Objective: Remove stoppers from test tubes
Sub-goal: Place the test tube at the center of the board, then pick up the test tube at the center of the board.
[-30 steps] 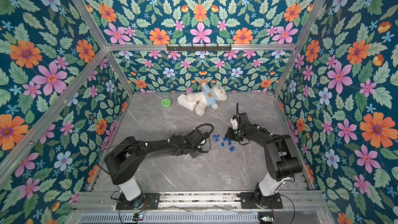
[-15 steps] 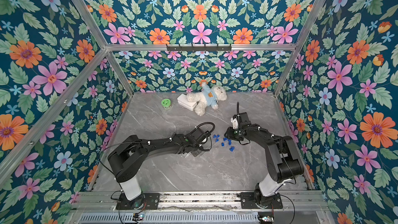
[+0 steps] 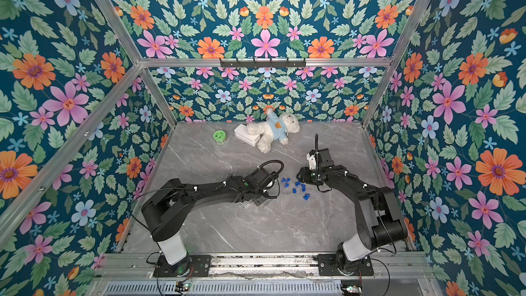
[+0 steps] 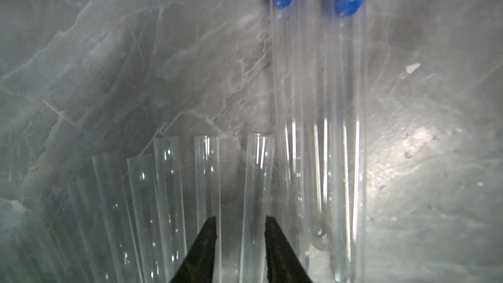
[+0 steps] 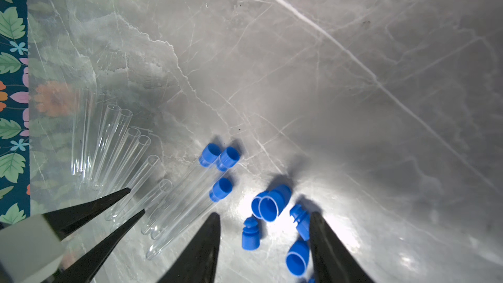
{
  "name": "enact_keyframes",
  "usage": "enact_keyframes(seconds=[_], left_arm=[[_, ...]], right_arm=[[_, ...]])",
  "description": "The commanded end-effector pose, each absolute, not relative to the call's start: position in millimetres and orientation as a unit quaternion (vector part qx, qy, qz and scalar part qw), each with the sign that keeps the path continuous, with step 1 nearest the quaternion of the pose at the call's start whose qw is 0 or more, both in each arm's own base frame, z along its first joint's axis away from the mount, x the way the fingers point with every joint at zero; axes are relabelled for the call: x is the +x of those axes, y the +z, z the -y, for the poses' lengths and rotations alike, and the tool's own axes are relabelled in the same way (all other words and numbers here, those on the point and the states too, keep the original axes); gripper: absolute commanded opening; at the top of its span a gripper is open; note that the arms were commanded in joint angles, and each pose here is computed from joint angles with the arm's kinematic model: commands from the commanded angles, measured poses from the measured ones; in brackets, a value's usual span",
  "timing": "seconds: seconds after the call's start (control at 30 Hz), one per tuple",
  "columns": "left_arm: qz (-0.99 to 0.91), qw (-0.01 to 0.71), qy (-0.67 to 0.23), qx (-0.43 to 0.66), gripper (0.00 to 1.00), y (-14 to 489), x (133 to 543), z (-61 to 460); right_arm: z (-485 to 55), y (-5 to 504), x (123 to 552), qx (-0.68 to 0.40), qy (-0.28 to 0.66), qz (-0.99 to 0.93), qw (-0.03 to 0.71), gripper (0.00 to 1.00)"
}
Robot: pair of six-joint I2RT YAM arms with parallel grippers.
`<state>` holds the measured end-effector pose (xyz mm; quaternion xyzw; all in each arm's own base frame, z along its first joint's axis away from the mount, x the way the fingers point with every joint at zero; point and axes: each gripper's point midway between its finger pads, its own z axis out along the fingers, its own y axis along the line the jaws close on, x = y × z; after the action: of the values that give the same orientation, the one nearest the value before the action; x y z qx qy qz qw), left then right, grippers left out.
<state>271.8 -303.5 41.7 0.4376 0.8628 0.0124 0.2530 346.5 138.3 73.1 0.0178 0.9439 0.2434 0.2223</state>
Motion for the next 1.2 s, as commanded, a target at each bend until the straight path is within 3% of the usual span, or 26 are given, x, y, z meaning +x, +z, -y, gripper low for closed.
enact_keyframes(seconds=[0.0,0.37,1.17], left_arm=[[-0.864,0.259,0.016,0.431,0.34,53,273,301],[-0.856,0.269,-0.015,0.440,0.34,66,284,330],[-0.847,0.250,-0.022,0.468,0.30,36,302,367]], right_arm=[[-136,78,349,0.015,0.238,-0.942,0.237,0.55],[-143,118,349,0.004,0.284,-0.906,0.315,0.62],[-141,122,350,0.032,0.340,-0.891,0.301,0.65]])
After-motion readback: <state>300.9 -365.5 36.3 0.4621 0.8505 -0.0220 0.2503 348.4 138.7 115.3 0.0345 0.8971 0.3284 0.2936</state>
